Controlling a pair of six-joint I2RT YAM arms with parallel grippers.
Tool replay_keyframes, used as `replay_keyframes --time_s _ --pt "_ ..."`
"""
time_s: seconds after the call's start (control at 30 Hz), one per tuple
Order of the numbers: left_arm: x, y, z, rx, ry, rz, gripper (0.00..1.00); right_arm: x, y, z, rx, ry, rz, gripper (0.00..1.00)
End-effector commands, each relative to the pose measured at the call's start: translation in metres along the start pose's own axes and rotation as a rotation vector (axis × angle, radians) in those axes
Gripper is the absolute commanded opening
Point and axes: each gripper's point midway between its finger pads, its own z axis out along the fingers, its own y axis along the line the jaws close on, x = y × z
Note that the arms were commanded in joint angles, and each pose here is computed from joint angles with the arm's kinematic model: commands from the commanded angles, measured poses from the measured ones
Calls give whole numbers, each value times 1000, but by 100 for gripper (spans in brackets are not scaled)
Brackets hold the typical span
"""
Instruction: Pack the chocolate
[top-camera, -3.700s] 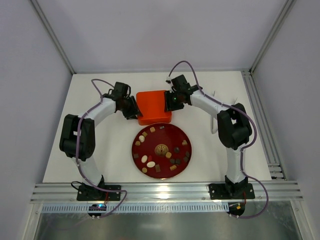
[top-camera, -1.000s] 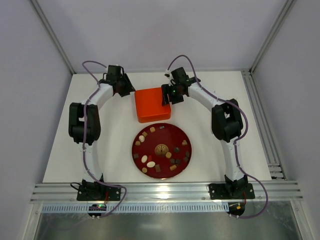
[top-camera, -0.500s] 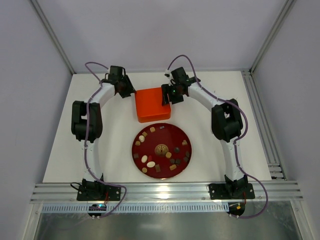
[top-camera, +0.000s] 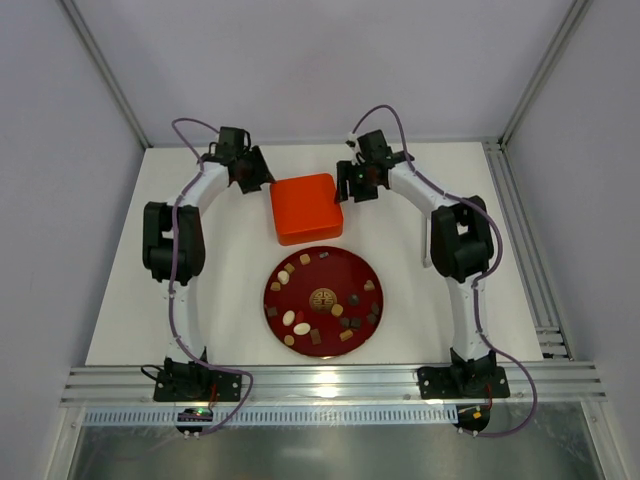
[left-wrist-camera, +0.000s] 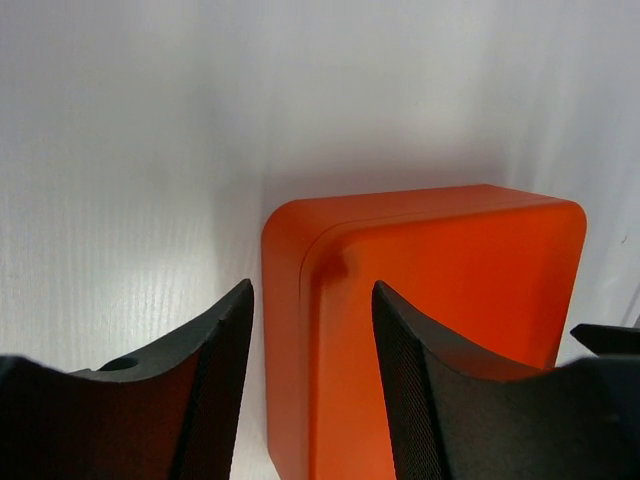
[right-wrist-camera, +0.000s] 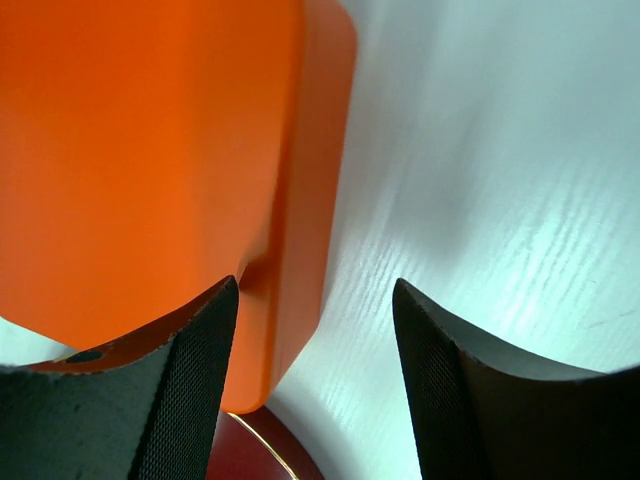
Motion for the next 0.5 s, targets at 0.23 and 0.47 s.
replay_keyframes --time_s 0.23,0.47 --pt "-43 -60 -94 169 -159 75 54 -77 14 -113 -21 -380 54 66" --pt "-9 -56 -151 183 -169 115 55 -66 25 -179 -31 -513 84 70"
